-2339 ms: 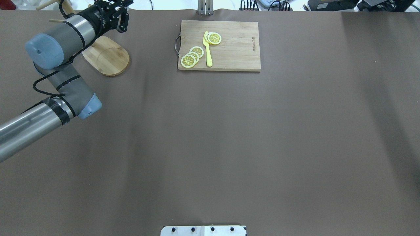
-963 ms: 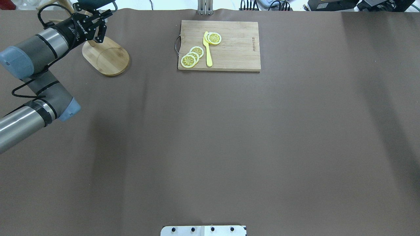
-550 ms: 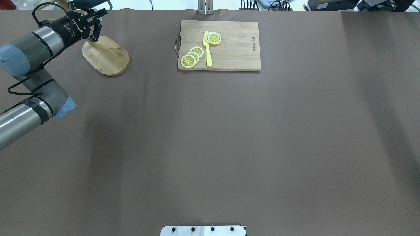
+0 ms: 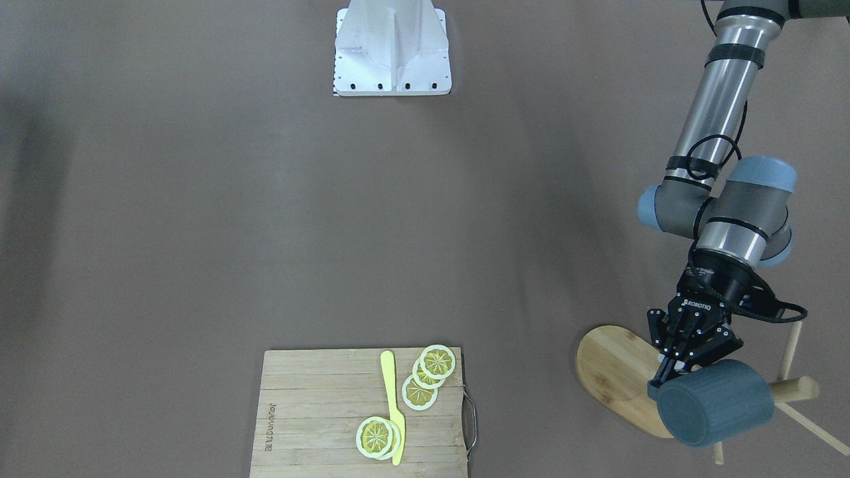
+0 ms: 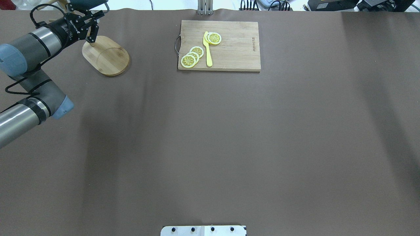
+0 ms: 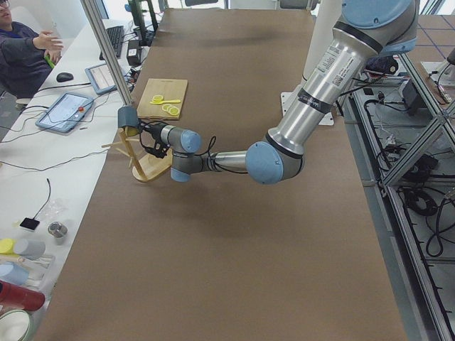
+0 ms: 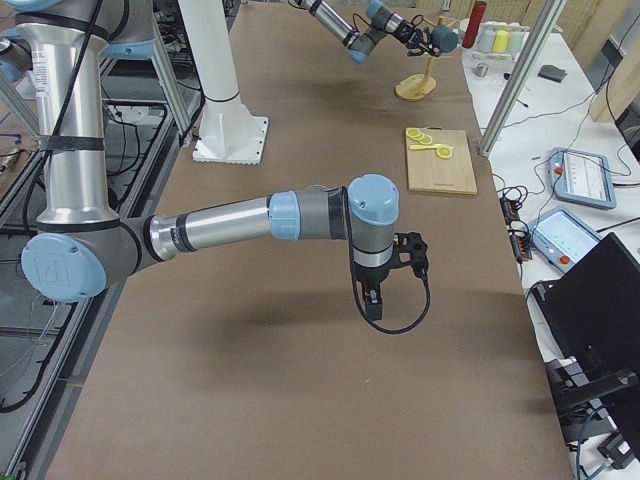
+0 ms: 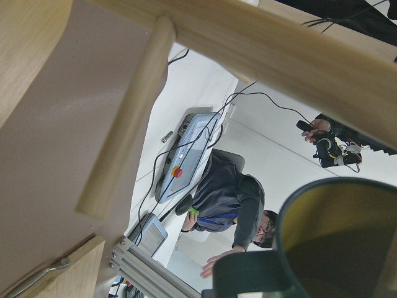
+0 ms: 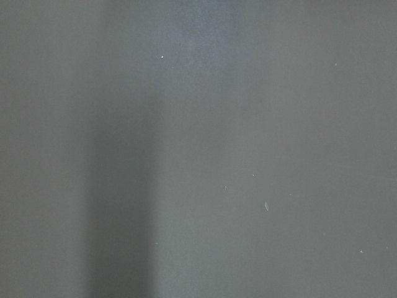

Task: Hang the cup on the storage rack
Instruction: 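Lower the mug handle onto the stand's peg with the left gripper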

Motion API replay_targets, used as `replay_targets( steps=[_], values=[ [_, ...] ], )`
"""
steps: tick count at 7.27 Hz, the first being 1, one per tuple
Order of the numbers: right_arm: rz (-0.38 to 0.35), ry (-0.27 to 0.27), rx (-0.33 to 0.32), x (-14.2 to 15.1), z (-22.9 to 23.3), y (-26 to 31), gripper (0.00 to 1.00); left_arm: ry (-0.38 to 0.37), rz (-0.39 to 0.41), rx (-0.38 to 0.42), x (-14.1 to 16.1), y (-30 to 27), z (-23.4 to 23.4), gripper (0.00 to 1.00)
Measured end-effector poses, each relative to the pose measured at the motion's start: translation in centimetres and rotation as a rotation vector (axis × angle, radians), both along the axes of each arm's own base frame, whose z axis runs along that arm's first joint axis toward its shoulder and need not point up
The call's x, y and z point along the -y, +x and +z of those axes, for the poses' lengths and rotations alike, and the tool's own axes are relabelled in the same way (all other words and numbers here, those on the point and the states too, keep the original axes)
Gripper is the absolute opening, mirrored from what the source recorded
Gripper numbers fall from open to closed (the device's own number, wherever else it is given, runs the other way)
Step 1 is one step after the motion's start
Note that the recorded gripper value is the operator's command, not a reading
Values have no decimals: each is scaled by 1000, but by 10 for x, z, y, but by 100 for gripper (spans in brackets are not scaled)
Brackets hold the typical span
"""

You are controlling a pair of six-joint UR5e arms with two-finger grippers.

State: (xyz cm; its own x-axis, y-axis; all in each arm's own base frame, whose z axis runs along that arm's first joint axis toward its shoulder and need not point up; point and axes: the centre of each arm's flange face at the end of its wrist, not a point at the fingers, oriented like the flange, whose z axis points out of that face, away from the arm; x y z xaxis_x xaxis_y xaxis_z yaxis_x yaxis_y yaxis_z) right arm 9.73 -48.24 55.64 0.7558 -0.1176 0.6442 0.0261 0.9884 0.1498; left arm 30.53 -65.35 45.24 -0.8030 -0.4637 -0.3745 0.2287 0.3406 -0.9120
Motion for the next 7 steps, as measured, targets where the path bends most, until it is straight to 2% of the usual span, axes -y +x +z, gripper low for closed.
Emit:
replay_targets(
  steps=[7],
  values=[
    [0, 2, 1, 1, -1, 0, 100, -3, 4, 0, -2, -3, 7, 0]
  ],
)
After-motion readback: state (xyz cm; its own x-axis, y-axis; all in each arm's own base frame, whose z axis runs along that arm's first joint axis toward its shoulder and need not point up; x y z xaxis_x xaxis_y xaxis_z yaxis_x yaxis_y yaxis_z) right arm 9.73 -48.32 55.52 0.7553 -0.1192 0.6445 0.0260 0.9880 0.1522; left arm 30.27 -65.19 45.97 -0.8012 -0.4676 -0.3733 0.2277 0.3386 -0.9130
